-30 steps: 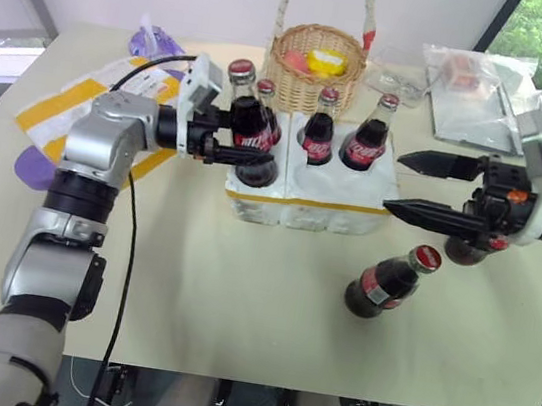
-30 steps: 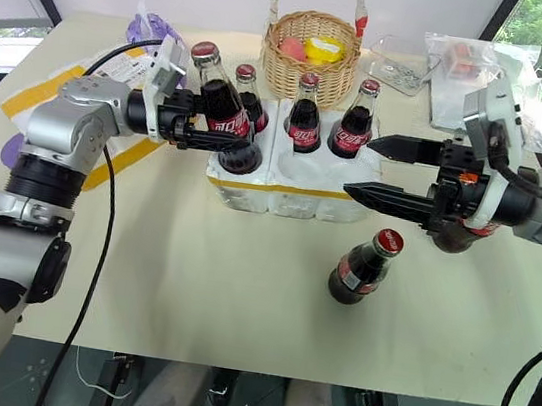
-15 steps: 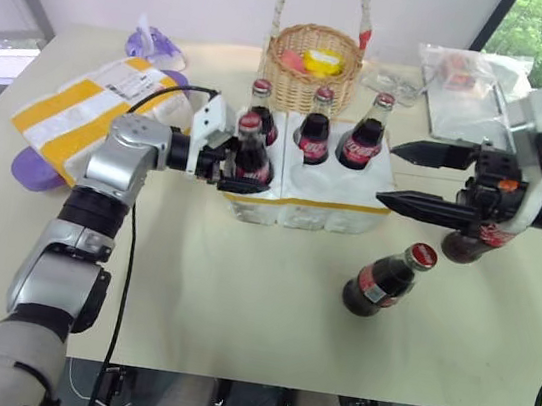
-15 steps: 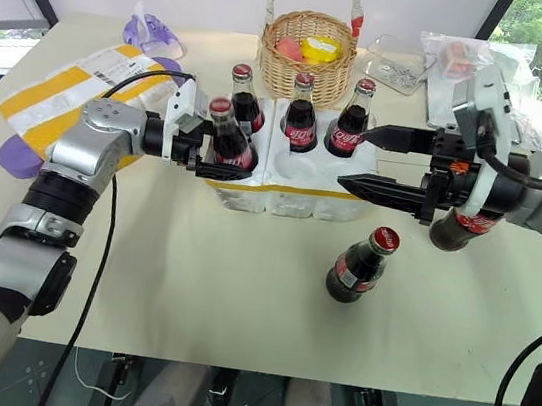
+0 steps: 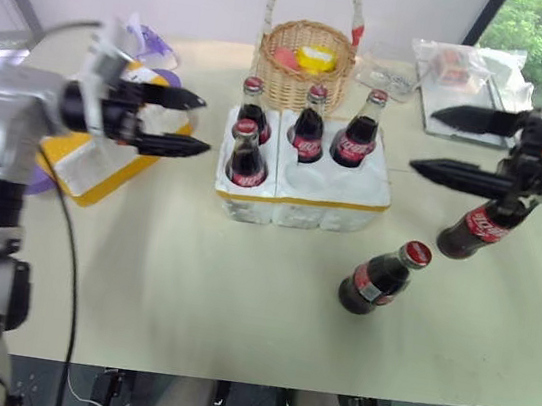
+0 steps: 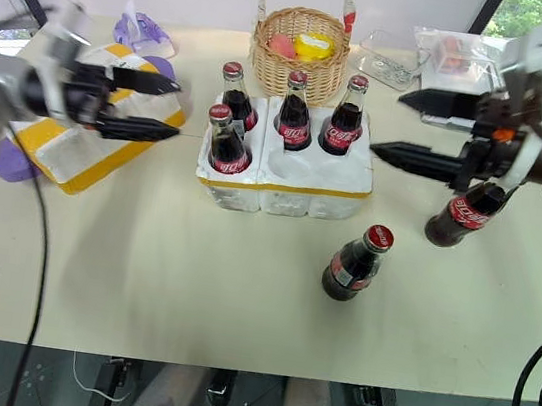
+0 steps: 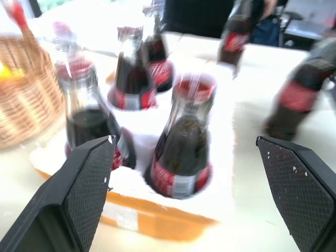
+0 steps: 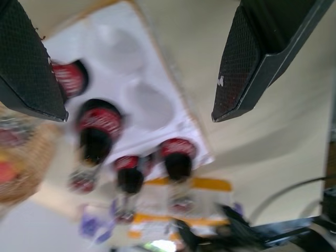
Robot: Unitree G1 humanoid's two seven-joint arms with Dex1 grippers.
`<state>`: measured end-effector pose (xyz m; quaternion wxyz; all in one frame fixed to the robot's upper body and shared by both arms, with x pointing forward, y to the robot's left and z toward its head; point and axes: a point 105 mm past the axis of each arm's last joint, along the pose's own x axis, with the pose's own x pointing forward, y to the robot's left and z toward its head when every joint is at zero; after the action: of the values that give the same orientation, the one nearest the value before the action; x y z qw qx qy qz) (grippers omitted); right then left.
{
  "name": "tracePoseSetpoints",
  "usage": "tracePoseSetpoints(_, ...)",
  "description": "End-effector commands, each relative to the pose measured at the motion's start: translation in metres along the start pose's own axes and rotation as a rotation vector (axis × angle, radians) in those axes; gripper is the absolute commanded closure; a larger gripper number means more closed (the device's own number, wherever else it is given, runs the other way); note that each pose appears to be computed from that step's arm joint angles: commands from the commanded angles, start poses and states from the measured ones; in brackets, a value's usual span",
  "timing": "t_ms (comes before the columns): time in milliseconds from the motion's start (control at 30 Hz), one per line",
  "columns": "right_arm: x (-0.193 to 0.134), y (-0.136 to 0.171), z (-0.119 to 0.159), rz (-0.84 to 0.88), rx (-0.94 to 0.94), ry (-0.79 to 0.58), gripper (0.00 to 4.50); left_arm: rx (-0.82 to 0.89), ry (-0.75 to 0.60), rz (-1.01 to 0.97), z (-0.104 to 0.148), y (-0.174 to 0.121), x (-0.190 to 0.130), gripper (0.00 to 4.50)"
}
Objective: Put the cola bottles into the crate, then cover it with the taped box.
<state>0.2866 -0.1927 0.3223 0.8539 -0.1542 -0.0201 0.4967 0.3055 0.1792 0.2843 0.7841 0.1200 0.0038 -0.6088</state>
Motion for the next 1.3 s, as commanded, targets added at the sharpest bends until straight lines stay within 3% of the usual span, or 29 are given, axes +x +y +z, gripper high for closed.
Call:
tracePoseSetpoints(33,-0.021,-0.002,0.027,-0.055,-0.061,-0.078,0.00,-0.021,0.004,-0.125,0.015,-0.031,-0.011,0.04)
tracePoseSetpoints(167,-0.054,0.004,0.025,-0.131,-0.026,-0.050,0.00,-0.011,0.109,-0.236,0.001,-0.054,-0.004,0.04)
tracePoseSetpoints(367,-0.078,0.042,0.005,-0.165,0.015,0.010,0.00,-0.023,0.122,-0.287,-0.009,-0.051,0.009,0.04)
tracePoseSetpoints(467,-0.093,0.054,-0.003,-0.244,0.108,-0.043,0.00,-0.056,0.137,-0.367,-0.014,-0.058,0.014,0.04)
tracePoseSetpoints(567,-0.099,0.074,-0.027,-0.295,0.183,-0.033,0.00,-0.052,0.150,-0.387,-0.019,-0.058,0.018,0.04)
tracePoseSetpoints(767,-0.094,0.103,-0.070,-0.364,0.329,-0.029,0.00,-0.045,0.152,-0.400,-0.022,-0.057,0.021,0.04)
tracePoseSetpoints(900,-0.070,0.121,-0.113,-0.354,0.402,0.046,0.00,-0.035,0.140,-0.412,-0.023,-0.057,0.027,0.04)
tracePoseSetpoints(1300,-0.047,0.126,-0.135,-0.213,0.402,0.082,0.00,-0.008,0.139,-0.405,-0.023,-0.057,0.032,0.04)
